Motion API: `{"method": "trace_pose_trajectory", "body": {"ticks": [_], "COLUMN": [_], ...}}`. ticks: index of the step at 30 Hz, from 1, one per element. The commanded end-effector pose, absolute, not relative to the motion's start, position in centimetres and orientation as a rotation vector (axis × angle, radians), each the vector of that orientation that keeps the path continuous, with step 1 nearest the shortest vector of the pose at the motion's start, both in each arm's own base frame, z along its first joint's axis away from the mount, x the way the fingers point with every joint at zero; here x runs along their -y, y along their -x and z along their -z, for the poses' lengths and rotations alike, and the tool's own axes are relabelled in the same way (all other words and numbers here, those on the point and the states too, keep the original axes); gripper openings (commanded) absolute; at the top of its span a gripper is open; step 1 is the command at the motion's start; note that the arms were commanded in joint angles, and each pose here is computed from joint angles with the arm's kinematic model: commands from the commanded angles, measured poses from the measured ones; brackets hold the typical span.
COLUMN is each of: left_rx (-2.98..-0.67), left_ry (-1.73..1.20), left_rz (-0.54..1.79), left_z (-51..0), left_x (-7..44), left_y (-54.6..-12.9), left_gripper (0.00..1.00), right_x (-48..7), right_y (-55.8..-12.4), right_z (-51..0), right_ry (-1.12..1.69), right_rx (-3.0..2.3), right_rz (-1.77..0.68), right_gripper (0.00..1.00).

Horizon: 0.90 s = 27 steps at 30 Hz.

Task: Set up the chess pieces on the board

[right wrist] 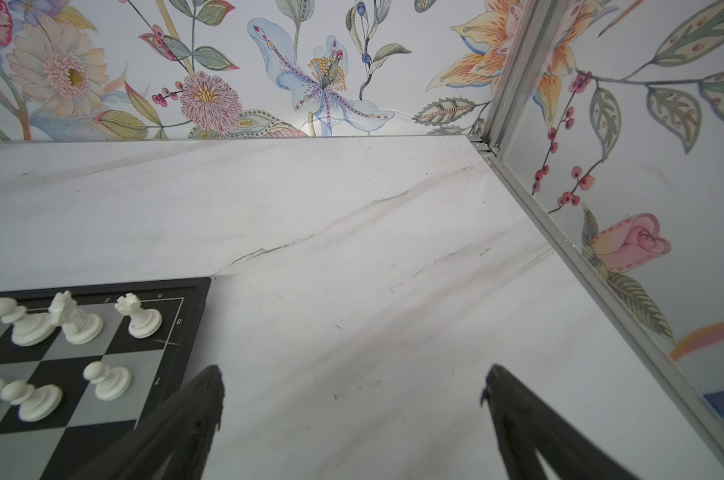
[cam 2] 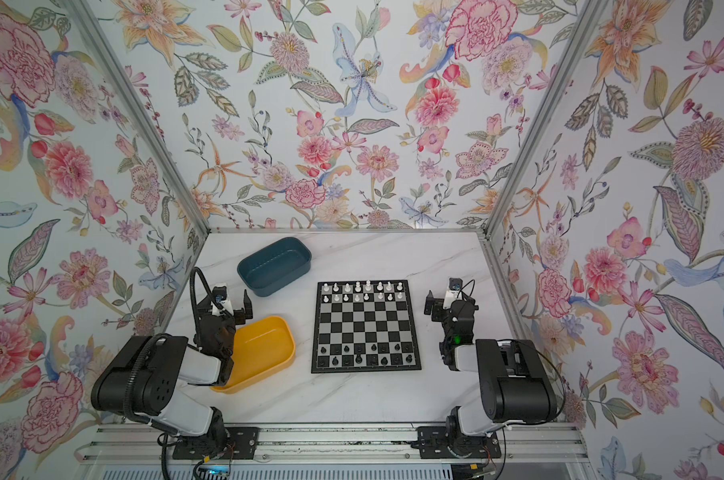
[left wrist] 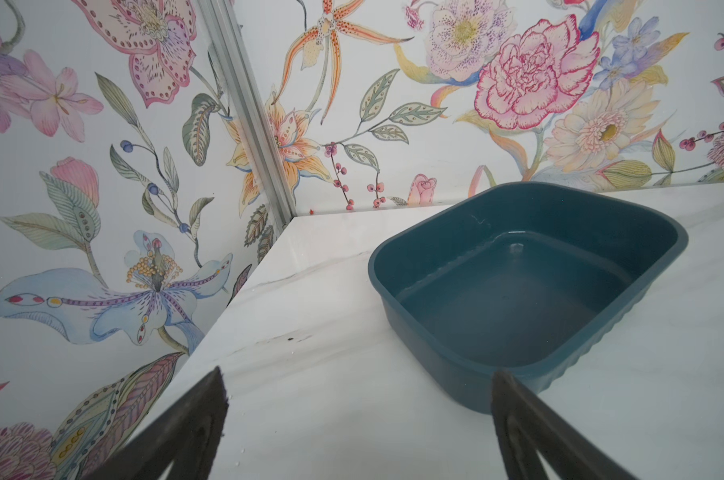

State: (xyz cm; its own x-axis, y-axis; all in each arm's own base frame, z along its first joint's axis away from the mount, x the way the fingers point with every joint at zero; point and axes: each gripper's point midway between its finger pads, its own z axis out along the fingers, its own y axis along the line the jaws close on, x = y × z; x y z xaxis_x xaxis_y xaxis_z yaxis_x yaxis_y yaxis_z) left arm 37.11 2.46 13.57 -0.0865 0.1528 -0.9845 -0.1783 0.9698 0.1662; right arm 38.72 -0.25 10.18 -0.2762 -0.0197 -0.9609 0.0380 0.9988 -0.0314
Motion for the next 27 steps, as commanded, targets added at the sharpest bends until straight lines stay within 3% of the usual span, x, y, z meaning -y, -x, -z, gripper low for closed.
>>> {"method": "trace_pose_trajectory", "body": {"ticks": [1,27], "left_rx": [-1.635,-1.628], "left_ry": [-0.019,0.011], "left_rz": [-0.265,-0.308], "left_z": [-13.7,-13.87], "left_x": [-1.8,-2.14], "left_y": [-37.54,-37.24], "left_gripper": [0.99,0.99], "right_x": [-0.01,0.03], "right_y": [-38.67,-38.66], "right_z": [-10.56,-10.55], "right_ry": [0.014,0.012], "right_rx": [-1.812,-1.811], "right_rz": [0.053,0.061], "right_gripper": [0.99,0.99]}}
